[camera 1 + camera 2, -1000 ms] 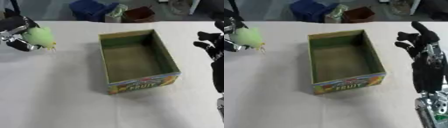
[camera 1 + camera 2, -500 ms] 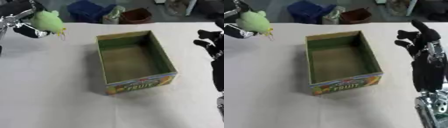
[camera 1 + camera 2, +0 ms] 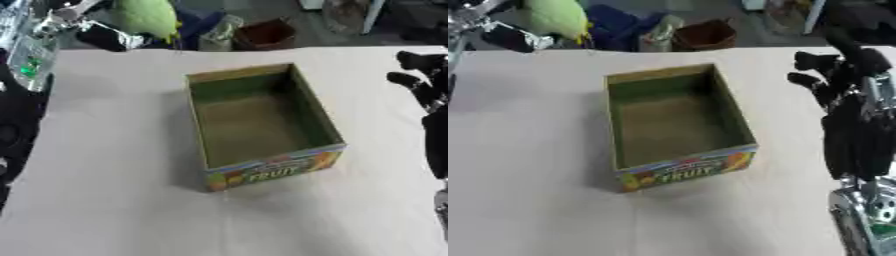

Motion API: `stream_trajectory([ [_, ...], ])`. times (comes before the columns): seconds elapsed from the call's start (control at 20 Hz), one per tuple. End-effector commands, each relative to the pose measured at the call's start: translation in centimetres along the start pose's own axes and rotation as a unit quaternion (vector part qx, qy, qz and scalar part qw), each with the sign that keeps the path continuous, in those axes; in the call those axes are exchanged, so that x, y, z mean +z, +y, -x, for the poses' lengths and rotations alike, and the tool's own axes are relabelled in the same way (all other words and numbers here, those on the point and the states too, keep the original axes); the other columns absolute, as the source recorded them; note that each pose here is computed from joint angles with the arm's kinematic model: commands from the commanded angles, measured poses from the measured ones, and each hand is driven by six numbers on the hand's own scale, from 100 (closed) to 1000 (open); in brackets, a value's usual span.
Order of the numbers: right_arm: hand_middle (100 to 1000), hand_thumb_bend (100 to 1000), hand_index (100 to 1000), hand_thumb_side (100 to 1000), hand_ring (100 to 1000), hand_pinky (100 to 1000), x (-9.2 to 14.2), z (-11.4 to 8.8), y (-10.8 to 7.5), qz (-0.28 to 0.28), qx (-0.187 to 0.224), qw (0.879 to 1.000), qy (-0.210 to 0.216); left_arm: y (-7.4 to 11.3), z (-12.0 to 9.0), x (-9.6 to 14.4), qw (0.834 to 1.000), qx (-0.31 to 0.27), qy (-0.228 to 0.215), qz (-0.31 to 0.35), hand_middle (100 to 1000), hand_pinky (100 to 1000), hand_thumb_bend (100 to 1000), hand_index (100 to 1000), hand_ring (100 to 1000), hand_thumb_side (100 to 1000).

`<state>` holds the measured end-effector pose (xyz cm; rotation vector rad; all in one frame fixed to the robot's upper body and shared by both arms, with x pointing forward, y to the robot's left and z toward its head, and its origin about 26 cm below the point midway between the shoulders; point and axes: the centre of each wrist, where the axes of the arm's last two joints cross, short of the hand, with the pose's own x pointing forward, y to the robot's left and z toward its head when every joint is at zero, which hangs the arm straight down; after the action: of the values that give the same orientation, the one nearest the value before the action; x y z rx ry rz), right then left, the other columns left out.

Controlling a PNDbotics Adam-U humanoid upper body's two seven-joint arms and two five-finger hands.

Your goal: Pick up objects on the table and place them in the box.

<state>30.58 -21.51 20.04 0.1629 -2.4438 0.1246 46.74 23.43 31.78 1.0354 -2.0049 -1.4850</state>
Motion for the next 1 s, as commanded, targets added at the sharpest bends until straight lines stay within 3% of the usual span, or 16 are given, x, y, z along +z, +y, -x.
stream_trajectory([
  [0.05, 602, 100, 904, 994, 823, 739, -0.8, -0.8, 0.5, -0.009, -0.017, 1.0, -0.025, 0.9, -1.3, -1.0, 1.0, -0.006, -0.011, -0.028, 471, 407, 100, 616, 488, 290],
  [0.3, 603, 100, 901, 994, 820, 738, -1.0, -0.9, 0.7, -0.011, -0.023, 0.999, -0.029, 0.4, -1.6, -1.1, 0.999, -0.006, -0.013, -0.034, 464, 412, 100, 604, 493, 297],
  [0.6, 602, 100, 898, 989, 817, 736, -1.6, -1.1, 1.7, -0.022, -0.054, 0.997, -0.049, -3.7, -4.2, -2.4, 0.997, 0.04, -0.069, -0.021, 472, 426, 100, 614, 508, 290],
  [1.0, 596, 100, 883, 973, 797, 725, -1.9, -1.3, 2.1, -0.008, -0.076, 0.995, -0.066, -5.7, -5.0, -2.8, 0.993, 0.053, -0.104, -0.002, 472, 426, 100, 614, 511, 287],
])
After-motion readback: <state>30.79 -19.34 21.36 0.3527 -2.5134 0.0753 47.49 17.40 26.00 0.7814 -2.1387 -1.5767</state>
